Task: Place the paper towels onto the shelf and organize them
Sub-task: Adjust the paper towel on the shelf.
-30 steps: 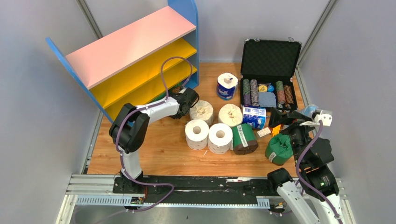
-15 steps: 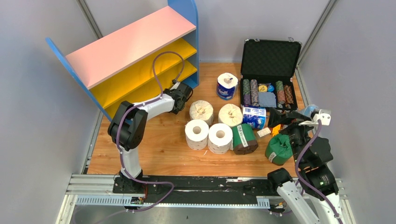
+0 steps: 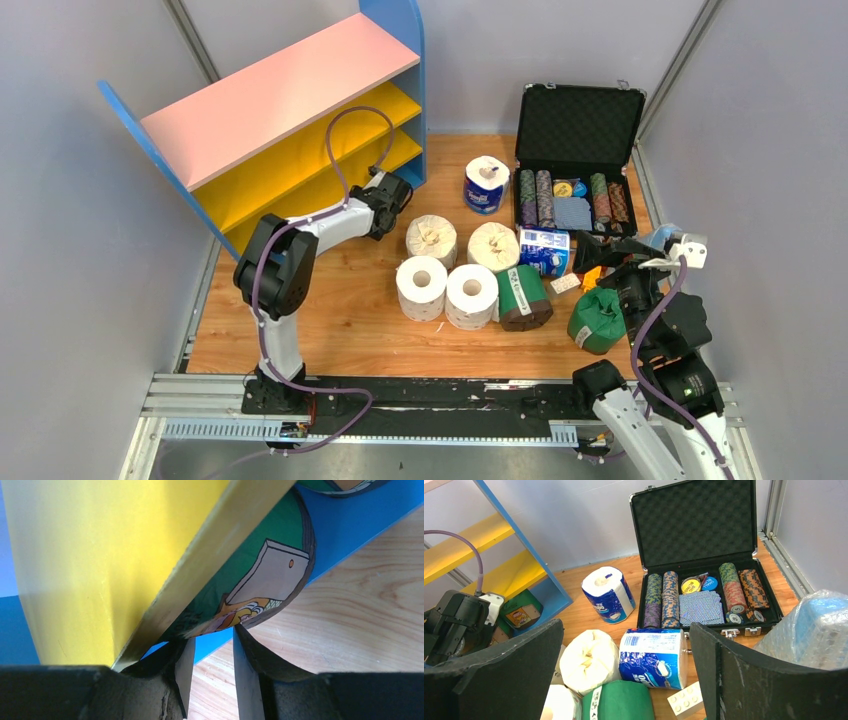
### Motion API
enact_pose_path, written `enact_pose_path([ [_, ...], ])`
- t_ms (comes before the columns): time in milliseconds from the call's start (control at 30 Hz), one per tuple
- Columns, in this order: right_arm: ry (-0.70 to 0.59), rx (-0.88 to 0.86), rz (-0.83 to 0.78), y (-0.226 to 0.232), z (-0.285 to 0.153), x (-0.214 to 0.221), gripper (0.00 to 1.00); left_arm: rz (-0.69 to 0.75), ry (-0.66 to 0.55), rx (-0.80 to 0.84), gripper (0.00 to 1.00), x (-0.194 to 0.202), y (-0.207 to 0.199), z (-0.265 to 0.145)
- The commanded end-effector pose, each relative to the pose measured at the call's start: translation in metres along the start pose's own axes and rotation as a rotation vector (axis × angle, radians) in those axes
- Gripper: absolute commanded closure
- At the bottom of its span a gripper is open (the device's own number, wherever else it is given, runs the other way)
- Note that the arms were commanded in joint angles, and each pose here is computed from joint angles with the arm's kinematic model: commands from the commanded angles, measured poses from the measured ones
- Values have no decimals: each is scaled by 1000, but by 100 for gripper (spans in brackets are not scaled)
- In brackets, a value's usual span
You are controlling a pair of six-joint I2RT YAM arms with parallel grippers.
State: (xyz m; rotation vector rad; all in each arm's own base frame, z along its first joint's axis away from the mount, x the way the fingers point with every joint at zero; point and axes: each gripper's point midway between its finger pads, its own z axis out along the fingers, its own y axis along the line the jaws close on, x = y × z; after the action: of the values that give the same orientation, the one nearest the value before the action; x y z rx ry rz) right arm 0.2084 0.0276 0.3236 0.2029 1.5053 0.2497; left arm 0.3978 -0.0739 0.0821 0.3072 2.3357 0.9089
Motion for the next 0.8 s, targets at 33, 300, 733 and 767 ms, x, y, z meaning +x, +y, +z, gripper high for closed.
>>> enact_pose_path([
  [33, -38, -12, 26, 4, 2, -10, 0, -103, -72, -43, 57, -33, 9, 2],
  [300, -26, -22, 26, 7, 4, -8, 0, -161, -97, 76, 43, -35, 2, -32],
  [733, 223, 46, 54, 10, 15, 21, 0, -288, -312, 418, 2, -69, 39, -158],
  [767, 272, 59, 53, 11, 15, 27, 0, -281, -317, 449, 1, -68, 40, -165],
])
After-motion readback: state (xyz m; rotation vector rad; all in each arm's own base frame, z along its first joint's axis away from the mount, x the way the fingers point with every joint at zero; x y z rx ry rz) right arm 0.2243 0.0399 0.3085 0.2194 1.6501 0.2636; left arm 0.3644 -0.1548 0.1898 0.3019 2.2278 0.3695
